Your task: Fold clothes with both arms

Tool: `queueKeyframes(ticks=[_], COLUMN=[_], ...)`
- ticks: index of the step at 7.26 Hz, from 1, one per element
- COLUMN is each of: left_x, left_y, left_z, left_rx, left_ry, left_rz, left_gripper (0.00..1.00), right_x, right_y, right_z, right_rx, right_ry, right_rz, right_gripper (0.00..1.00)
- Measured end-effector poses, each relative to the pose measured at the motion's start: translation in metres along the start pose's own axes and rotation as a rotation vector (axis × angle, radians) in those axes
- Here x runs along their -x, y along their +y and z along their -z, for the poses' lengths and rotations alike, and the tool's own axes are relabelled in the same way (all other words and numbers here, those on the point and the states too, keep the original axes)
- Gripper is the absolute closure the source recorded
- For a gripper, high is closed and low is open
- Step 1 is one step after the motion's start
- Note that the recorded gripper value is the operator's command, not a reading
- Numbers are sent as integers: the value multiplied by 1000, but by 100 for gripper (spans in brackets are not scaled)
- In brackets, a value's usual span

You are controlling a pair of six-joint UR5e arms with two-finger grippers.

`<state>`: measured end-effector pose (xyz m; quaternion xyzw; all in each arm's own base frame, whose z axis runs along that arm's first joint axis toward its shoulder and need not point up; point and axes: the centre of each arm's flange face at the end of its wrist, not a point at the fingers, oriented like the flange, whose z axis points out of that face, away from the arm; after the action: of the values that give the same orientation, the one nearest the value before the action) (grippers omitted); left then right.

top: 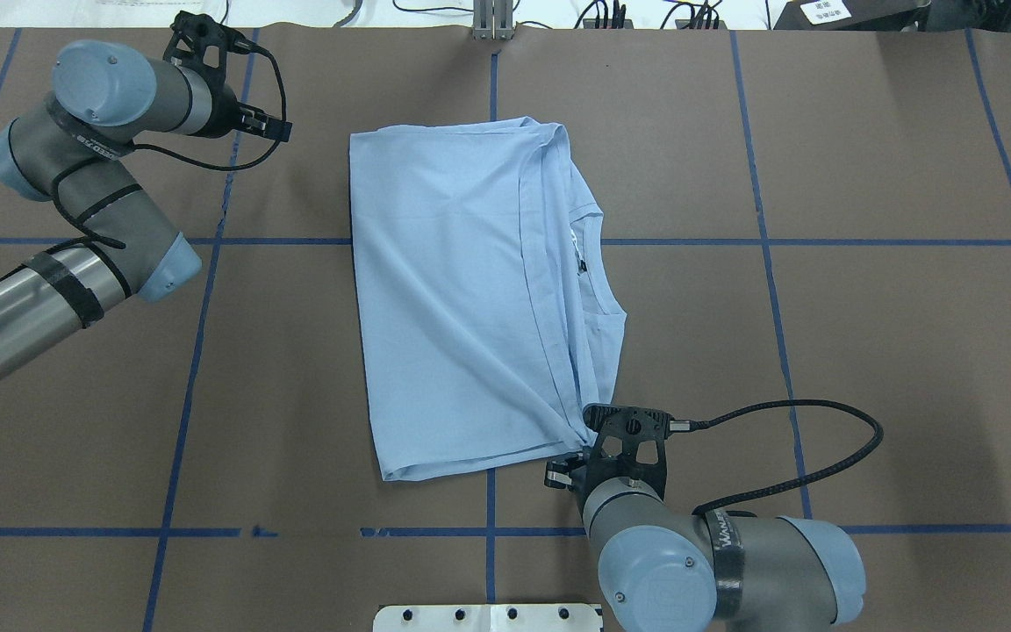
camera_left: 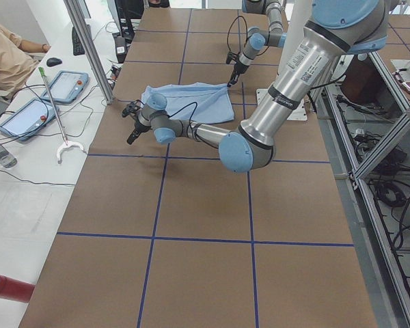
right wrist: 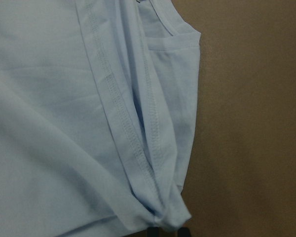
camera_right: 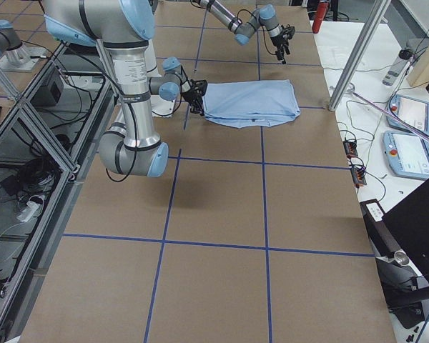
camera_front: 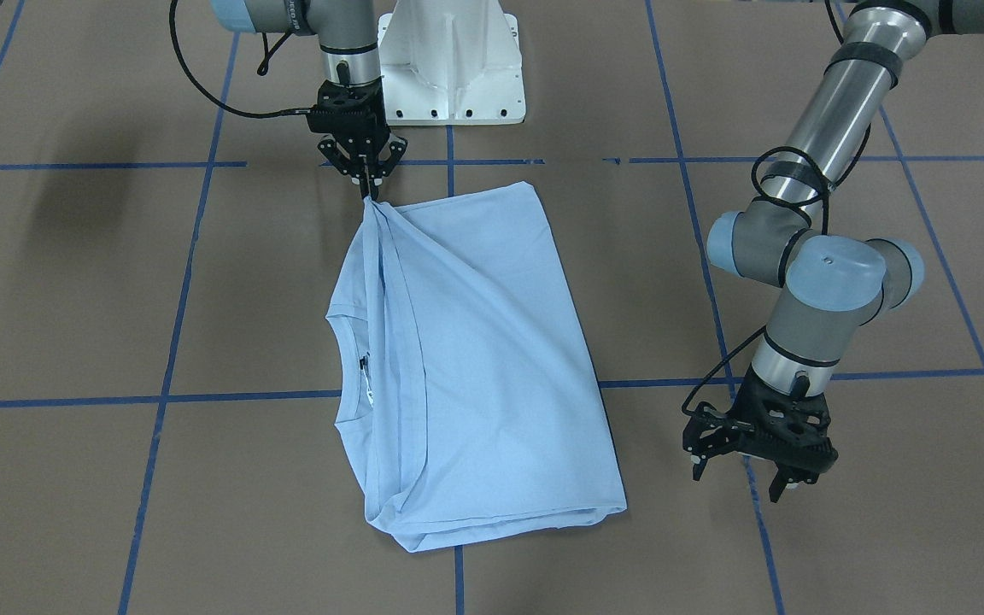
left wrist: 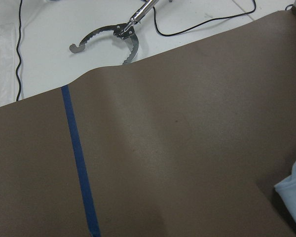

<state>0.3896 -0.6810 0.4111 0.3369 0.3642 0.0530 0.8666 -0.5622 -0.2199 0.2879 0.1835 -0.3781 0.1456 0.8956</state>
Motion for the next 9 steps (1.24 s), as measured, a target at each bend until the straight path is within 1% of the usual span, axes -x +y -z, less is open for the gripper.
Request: queueKeyframes(ticks=[1,2,3,4,5,6,7,8,9], left_x=[-1,-2,-2,-2,-2,-2,-2,-1,-1], left_y=[0,1,1,1,1,1,2,4,6], left_z=[0,-1,-1,-1,-1,-1,-1,-2,-3], left_rx=[1,1,1,2,2,2,3,5,8], left_ry=[1,2,2,2,2,2,2,1,1], left_rz=[-1,-1,-2,-2,-2,0,5,9,12], left_gripper=[0,0,0,0,0,0,0,0,0], right_x=[0,0,0,1,0,4,16,30,37], right_y=[-2,-16,-35,-55,-69,-74,-75,-74,-72], right_z=[-2,-3,-3,-4,-6,-11,-17,-24,-30], right_rx=[-17,-33,-45,-48,-47,-46,-46,-44,-41], right_ry=[3,3,3,6,11,13,11,11,16], right_rz=[-11,2,52,140,245,334,393,432,470], right_gripper=[0,0,0,0,4,13,22,24,30])
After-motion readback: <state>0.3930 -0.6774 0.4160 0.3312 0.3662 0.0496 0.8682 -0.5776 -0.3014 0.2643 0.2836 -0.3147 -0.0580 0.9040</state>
